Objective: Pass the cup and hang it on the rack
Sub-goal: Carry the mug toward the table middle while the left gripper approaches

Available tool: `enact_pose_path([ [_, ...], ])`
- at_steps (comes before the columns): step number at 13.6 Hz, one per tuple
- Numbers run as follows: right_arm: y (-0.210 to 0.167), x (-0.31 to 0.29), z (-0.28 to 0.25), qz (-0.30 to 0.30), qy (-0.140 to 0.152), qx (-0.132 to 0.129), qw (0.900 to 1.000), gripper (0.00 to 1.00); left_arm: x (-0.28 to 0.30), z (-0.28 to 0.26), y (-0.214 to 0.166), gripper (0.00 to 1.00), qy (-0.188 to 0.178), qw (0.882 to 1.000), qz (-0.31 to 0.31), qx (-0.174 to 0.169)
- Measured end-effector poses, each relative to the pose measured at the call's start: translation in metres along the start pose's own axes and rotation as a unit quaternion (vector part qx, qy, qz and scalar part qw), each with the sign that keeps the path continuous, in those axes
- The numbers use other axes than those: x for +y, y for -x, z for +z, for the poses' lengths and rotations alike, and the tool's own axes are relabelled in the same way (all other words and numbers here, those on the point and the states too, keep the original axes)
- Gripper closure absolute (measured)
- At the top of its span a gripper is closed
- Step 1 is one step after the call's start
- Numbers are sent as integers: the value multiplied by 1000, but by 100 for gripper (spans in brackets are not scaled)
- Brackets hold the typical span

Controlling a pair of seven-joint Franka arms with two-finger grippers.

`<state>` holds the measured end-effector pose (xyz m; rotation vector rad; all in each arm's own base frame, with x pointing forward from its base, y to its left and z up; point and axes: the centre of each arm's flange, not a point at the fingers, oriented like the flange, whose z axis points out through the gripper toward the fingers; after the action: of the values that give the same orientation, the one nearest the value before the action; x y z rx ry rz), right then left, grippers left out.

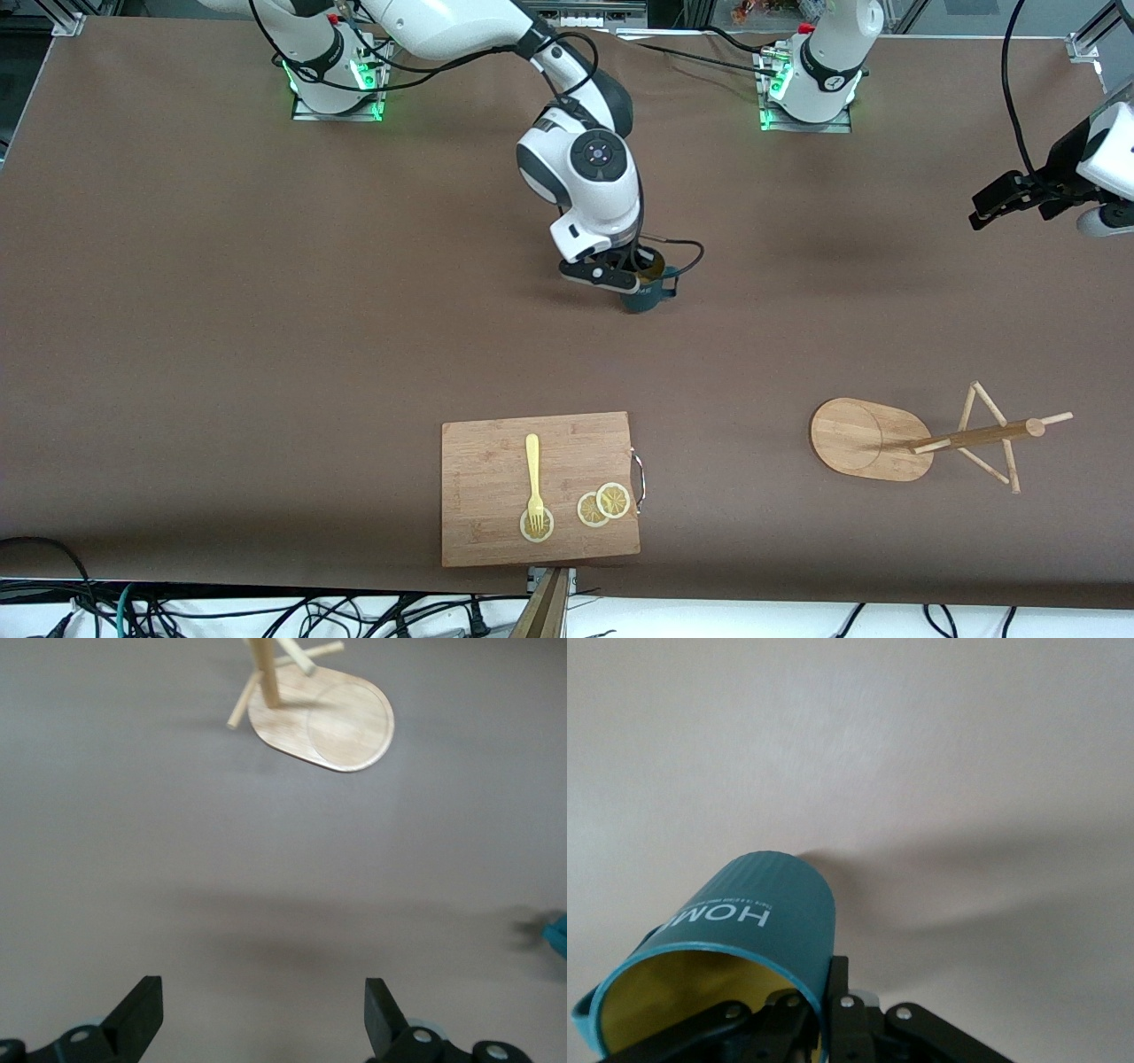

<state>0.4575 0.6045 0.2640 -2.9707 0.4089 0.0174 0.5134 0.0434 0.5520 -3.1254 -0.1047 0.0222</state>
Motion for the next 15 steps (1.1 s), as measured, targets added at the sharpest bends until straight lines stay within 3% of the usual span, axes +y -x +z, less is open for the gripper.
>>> enact_pose_path([
  [2, 13, -3, 15, -8, 3, -6, 1000, 95, -3, 16, -4, 0, 11, 994, 111, -14],
  [5, 22, -6, 34, -13, 2, -10, 1000, 95, -18, 51, -14, 0, 68, 979, 190, -27],
  [10, 18, -13, 17, -12, 5, -13, 1000, 48, -43, 117, -25, 0, 149, 934, 323, -41],
  [13, -14, -17, -40, -8, 26, -22, 999, 16, -62, 174, -32, 0, 232, 900, 369, -29],
  [14, -30, -12, -62, -16, 30, -25, 999, 4, -65, 193, -32, 0, 265, 885, 382, -19],
  [15, -48, -3, -83, -29, 37, -28, 999, 0, -63, 215, -32, 0, 308, 865, 396, -7],
])
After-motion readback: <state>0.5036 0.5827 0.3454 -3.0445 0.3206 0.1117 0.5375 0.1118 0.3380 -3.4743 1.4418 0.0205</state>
